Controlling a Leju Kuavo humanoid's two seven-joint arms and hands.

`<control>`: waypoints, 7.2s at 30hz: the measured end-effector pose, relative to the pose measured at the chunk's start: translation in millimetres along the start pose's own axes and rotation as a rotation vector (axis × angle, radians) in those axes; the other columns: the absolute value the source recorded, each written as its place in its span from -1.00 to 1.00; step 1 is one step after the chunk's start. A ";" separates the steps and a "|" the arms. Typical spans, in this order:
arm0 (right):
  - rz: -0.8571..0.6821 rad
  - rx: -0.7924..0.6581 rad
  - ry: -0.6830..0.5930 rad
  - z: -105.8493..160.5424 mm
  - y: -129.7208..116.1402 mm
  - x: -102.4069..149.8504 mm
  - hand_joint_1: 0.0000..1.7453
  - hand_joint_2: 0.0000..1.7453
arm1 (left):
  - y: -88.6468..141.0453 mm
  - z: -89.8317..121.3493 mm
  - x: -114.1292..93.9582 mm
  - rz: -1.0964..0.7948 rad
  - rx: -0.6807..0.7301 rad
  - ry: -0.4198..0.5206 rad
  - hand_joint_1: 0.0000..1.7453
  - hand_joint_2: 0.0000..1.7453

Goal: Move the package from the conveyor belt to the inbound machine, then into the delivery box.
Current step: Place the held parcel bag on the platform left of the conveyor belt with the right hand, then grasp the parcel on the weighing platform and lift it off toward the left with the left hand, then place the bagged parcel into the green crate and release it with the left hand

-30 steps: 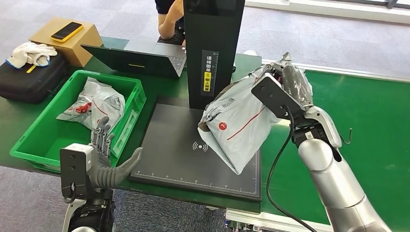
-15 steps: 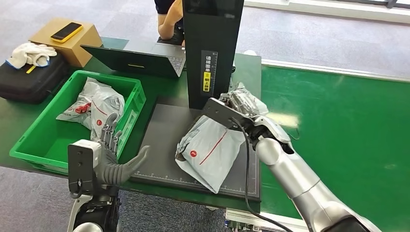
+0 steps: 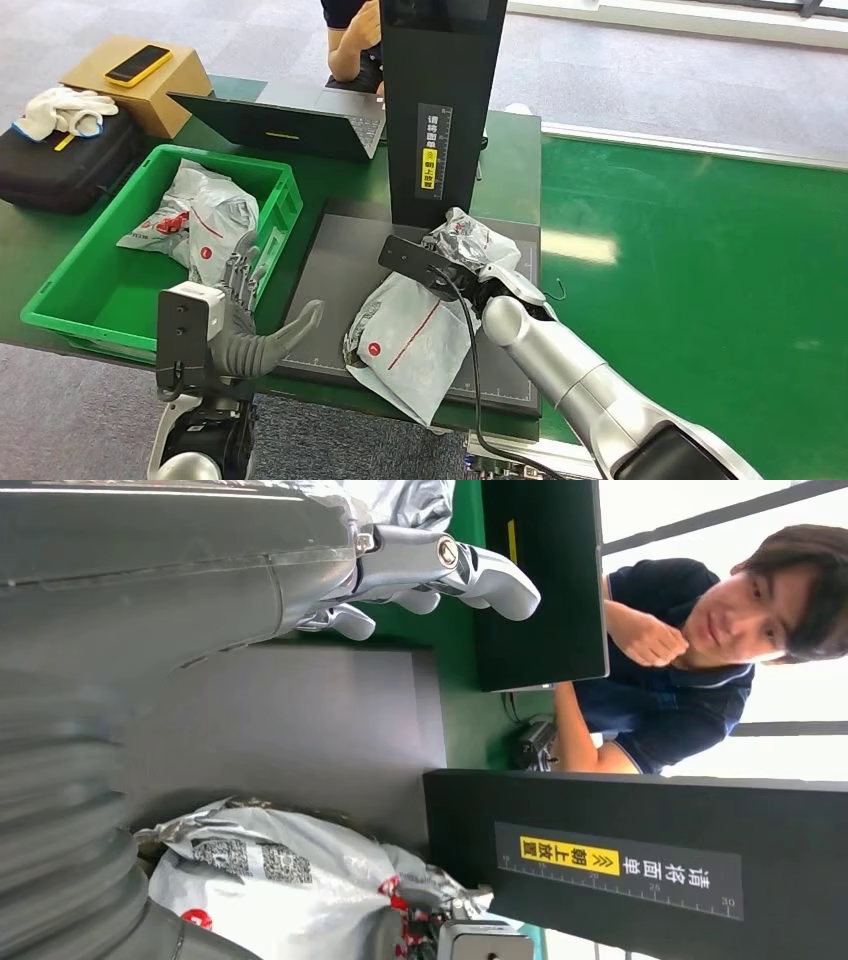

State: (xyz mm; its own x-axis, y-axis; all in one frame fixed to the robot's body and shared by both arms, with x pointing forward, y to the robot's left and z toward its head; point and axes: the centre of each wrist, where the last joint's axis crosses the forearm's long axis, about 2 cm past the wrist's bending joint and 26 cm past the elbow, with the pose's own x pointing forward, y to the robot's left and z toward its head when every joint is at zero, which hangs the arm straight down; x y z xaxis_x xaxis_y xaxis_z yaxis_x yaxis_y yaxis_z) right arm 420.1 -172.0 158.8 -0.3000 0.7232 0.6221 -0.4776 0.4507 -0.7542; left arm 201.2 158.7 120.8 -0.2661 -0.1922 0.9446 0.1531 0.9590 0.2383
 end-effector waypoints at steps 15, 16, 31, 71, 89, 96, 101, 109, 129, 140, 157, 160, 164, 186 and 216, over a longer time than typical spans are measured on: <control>-0.162 -0.249 -0.124 11.9 -33.2 1.1 -1.00 1.00 | -0.5 4.2 -1.8 -0.006 0.025 0.006 -1.00 1.00; -0.168 -0.260 -0.133 12.6 -33.8 1.1 -1.00 1.00 | -0.4 4.3 -1.8 -0.006 0.026 0.006 -1.00 1.00; -0.462 -0.864 -0.574 122.0 -17.5 16.1 -1.00 1.00 | -11.8 11.7 -1.7 -0.133 -0.088 0.020 -1.00 1.00; -0.436 -1.062 -0.518 217.8 34.7 14.9 -1.00 1.00 | -55.6 -102.1 -31.6 -0.640 -0.587 -0.093 -1.00 1.00; -0.426 -1.108 -0.516 223.7 33.7 12.5 -1.00 1.00 | -39.8 -77.5 -88.7 -0.813 -0.734 0.064 -1.00 1.00; -0.428 -1.119 -0.518 223.8 33.7 12.4 -1.00 1.00 | -40.7 -67.1 -98.0 -0.836 -0.783 0.086 -1.00 1.00; -0.427 -1.124 -0.524 223.7 33.4 12.4 -1.00 1.00 | -41.7 -66.1 -98.9 -0.842 -0.810 0.080 -0.34 1.00; -0.430 -1.108 -0.535 223.4 33.6 12.5 -1.00 1.00 | -44.7 -64.7 -98.3 -0.860 -0.851 0.053 1.00 1.00; -0.425 -1.074 -0.535 224.5 35.8 11.6 -1.00 1.00 | -49.7 -72.9 -77.6 -0.824 -0.732 -0.064 1.00 1.00; -0.429 -1.101 -0.481 233.8 46.9 6.6 -1.00 1.00 | -27.5 -85.5 -40.0 -0.706 -0.425 -0.215 1.00 1.00; -0.418 -1.138 -0.417 266.5 65.4 10.1 -1.00 1.00 | 168.1 -92.7 -3.7 -0.800 0.479 -0.215 1.00 1.00; -0.417 -1.138 -0.419 268.1 66.1 10.8 -1.00 1.00 | 191.1 -90.3 -9.6 -0.842 0.545 -0.149 1.00 1.00; -0.424 -1.137 -0.422 267.5 66.0 11.5 -1.00 1.00 | 218.6 -90.9 -24.6 -0.901 0.587 -0.029 1.00 1.00; -0.465 -1.131 -0.459 247.5 54.4 14.1 -1.00 1.00 | 256.0 -162.2 -76.9 -1.203 0.390 0.452 -0.19 1.00; -0.494 -1.046 -0.350 268.7 79.7 9.1 -1.00 1.00 | 144.8 -61.0 -102.4 -0.690 0.428 0.329 -1.00 1.00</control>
State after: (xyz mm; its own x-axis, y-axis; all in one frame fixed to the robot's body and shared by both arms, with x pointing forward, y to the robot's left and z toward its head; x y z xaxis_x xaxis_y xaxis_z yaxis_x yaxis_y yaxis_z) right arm 157.4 -270.2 160.9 -0.5583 0.2453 0.7925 0.2469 0.9611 -0.1236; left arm 308.7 304.5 72.3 0.1308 -0.7451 0.6540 -0.3285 0.5898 0.7377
